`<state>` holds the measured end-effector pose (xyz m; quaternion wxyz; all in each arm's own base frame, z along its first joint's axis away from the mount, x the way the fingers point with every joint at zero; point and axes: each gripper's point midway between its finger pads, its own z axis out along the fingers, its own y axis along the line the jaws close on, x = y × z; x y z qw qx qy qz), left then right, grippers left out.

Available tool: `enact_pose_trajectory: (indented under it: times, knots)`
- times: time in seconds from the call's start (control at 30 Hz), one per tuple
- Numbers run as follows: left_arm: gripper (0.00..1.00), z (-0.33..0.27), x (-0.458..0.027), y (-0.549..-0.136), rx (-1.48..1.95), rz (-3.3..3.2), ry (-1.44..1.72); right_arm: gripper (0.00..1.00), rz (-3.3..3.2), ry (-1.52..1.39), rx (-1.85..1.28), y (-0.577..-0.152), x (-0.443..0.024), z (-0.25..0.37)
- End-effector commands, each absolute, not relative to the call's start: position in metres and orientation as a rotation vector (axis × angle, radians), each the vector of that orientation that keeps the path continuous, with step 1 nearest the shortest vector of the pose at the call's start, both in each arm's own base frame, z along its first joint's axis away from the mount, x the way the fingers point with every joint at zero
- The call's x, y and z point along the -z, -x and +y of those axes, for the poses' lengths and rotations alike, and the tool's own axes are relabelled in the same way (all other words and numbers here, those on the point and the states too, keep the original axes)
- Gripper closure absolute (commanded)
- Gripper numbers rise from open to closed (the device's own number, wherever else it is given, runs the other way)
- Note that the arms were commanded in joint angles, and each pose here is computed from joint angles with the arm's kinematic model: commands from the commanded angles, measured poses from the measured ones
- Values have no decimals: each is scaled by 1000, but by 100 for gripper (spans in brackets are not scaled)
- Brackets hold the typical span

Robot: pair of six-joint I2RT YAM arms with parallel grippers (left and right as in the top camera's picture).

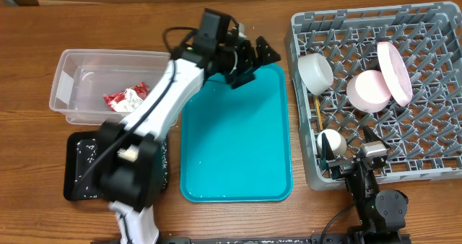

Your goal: Sort waste into correct bins and load items into the dishwasher

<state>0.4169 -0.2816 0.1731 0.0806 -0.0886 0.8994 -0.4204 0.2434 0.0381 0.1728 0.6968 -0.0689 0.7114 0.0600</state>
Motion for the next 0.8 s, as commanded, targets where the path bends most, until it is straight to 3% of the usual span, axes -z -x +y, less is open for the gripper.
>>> enact_pose_trajectory:
  times: [0.0, 0.23, 0.47, 0.77]
  knots:
    - [0, -219, -229, -410, 768, 2548, 89, 0, 1584, 153, -127, -244, -171, 37]
    - [0, -119, -281, -325, 240, 2557, 80, 0, 1584, 153, -127, -244, -171, 37]
    - [0, -100, -308, -263, 284, 2556, 69, 0, 1584, 153, -127, -244, -171, 37]
    - [0, -89, -301, -236, 238, 2637, 39, 0, 1584, 153, -127, -244, -171, 37]
